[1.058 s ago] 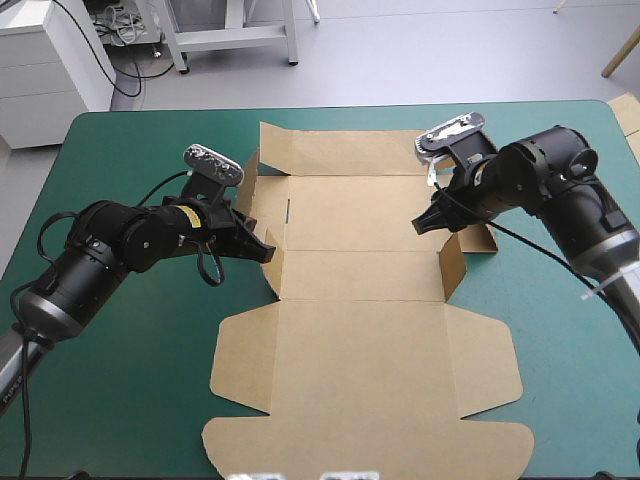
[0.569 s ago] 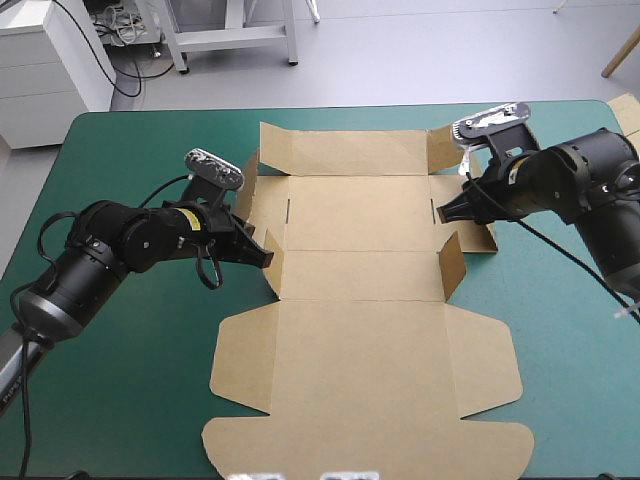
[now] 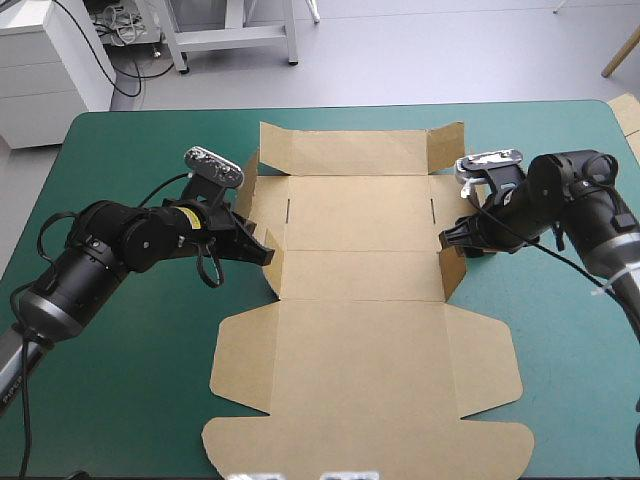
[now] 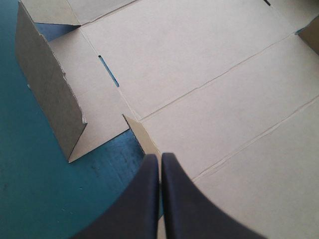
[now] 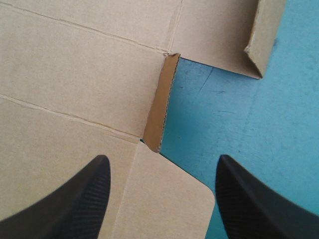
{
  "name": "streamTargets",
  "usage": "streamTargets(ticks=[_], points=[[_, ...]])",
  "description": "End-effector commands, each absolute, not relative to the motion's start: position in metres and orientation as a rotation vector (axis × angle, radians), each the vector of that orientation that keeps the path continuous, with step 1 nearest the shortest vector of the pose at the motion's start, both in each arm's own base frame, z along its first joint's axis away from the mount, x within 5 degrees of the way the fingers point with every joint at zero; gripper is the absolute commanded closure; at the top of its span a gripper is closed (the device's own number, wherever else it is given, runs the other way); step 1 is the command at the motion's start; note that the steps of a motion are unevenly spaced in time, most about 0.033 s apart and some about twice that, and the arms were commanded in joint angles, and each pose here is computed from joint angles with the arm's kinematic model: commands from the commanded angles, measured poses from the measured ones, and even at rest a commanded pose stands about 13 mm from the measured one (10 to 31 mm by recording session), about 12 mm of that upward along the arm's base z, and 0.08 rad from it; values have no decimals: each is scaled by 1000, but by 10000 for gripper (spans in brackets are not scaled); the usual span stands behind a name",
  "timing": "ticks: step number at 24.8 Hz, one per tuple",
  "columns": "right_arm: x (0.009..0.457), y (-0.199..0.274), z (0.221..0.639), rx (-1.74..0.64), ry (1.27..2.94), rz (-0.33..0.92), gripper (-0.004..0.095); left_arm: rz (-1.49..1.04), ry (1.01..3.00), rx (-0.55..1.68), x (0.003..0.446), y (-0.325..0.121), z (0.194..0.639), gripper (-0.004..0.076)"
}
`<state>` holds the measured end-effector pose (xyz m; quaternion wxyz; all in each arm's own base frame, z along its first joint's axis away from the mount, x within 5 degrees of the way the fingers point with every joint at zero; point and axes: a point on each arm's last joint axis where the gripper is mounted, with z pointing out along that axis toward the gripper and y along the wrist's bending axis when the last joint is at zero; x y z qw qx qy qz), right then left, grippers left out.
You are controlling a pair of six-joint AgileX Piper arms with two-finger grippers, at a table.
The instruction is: Fold the box
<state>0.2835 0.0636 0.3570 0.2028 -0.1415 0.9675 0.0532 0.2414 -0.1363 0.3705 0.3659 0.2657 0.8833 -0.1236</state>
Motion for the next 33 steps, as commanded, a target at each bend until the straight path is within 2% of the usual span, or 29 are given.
streamTargets(ticks=[1,15,23,25,33], points=[[289,65,362,-373,2656,198,312,-350,2163,640,239,-135,393,731],[339,75,294,-375,2804,200,331,-346,2173,645,239,-135,392,731],[348,77,277,-367,2833,213,337,-348,2174,643,239,-135,392,731],[349,77,274,-367,2842,214,390,-348,2173,642,239,-135,392,731],[354,78,265,-374,2859,212,879,-348,2174,643,239,-135,392,731]])
